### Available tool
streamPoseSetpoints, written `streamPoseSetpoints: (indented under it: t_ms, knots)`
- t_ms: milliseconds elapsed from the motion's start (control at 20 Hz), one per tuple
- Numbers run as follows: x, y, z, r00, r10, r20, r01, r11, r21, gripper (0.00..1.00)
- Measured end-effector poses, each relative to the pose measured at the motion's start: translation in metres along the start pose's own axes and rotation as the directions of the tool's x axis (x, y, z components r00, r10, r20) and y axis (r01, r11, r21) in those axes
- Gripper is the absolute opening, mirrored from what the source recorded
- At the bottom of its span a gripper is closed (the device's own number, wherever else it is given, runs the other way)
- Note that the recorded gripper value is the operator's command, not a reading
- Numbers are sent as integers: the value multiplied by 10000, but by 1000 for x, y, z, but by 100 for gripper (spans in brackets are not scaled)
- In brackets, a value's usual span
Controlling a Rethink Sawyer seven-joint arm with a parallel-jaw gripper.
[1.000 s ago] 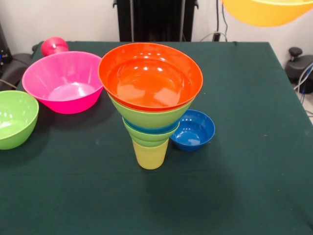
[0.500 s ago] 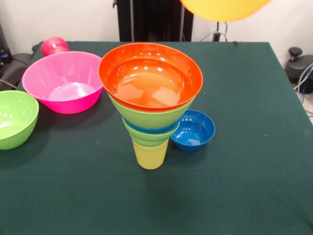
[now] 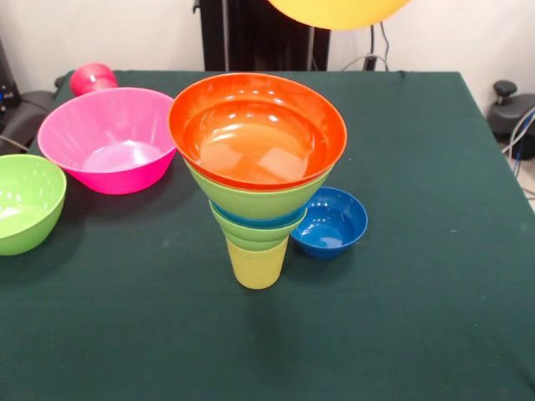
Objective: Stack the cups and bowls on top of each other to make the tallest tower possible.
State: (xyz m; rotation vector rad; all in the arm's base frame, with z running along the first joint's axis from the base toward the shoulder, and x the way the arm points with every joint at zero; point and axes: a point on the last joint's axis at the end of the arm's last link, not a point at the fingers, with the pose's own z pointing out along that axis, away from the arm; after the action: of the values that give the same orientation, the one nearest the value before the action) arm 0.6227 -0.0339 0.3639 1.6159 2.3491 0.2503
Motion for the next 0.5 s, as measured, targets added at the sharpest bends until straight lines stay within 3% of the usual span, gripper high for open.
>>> streamPoseSetpoints:
  t_ms: [200,500]
  knots:
    - [-6,3,4,9989,-456,57,456,9989,-40,0]
    - [-12,0,12,9976,-688,25,688,9976,18,0]
